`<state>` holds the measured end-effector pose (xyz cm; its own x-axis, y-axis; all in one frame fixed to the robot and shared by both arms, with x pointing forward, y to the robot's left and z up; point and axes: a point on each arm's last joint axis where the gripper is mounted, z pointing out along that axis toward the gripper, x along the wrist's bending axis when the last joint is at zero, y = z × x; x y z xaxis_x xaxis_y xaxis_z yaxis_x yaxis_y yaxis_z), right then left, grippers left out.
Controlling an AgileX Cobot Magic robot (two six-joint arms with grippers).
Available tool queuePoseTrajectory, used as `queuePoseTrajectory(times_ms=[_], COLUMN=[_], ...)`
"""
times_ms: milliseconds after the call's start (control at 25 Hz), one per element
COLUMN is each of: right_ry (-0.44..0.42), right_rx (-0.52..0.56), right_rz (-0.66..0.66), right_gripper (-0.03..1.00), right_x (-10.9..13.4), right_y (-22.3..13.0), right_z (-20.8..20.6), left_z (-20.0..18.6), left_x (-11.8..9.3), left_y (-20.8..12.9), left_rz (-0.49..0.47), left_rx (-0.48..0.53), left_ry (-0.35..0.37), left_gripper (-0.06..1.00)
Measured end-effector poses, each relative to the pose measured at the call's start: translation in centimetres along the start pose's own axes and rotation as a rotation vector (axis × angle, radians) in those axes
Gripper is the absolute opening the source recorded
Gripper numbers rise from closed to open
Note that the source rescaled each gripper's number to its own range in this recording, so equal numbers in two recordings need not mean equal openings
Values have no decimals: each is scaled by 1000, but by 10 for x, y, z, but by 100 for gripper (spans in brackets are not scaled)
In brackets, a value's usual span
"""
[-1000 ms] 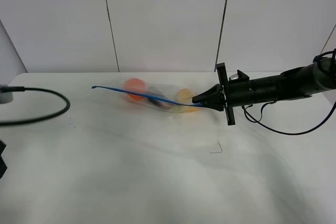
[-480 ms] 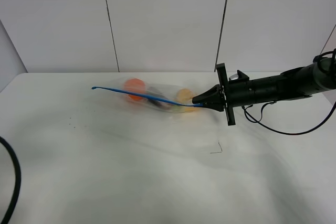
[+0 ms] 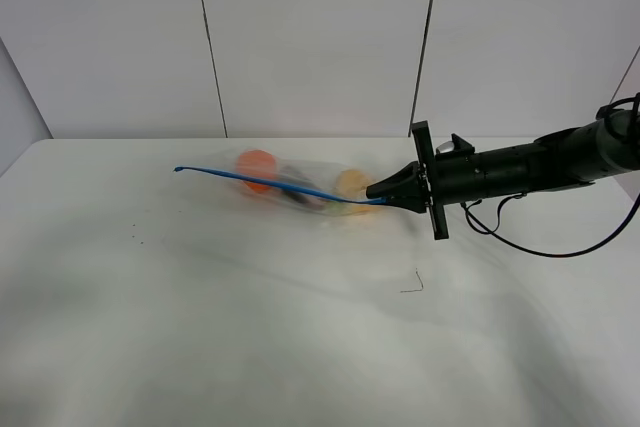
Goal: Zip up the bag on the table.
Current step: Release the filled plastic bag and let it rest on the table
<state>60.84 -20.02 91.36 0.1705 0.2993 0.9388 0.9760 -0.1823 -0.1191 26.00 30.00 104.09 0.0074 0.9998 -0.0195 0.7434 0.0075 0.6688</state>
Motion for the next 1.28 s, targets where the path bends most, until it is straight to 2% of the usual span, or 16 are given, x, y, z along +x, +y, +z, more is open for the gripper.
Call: queuePoseTrajectory(times_ms=[560, 1040, 1080, 1120, 1280], right_ry=[-2, -3, -5, -9, -34], right_rx=[1, 3, 4, 8, 27], right_rz=[-1, -2, -3, -5, 14], right_gripper=[0, 3, 6, 15, 76], right_x=[0, 0, 0, -1, -3], right_y=[0, 0, 0, -1, -3], right_z=[0, 0, 0, 0, 0], left_z=[-22, -22, -22, -22, -22], left_x=[0, 0, 0, 0, 0], left_y=[-24, -24, -24, -24, -24], left_rz=[4, 4, 4, 4, 4], left_rx=[-226, -225, -225, -225, -225], left_ry=[-4, -5, -5, -5, -5], left_gripper=[87, 87, 87, 87, 87])
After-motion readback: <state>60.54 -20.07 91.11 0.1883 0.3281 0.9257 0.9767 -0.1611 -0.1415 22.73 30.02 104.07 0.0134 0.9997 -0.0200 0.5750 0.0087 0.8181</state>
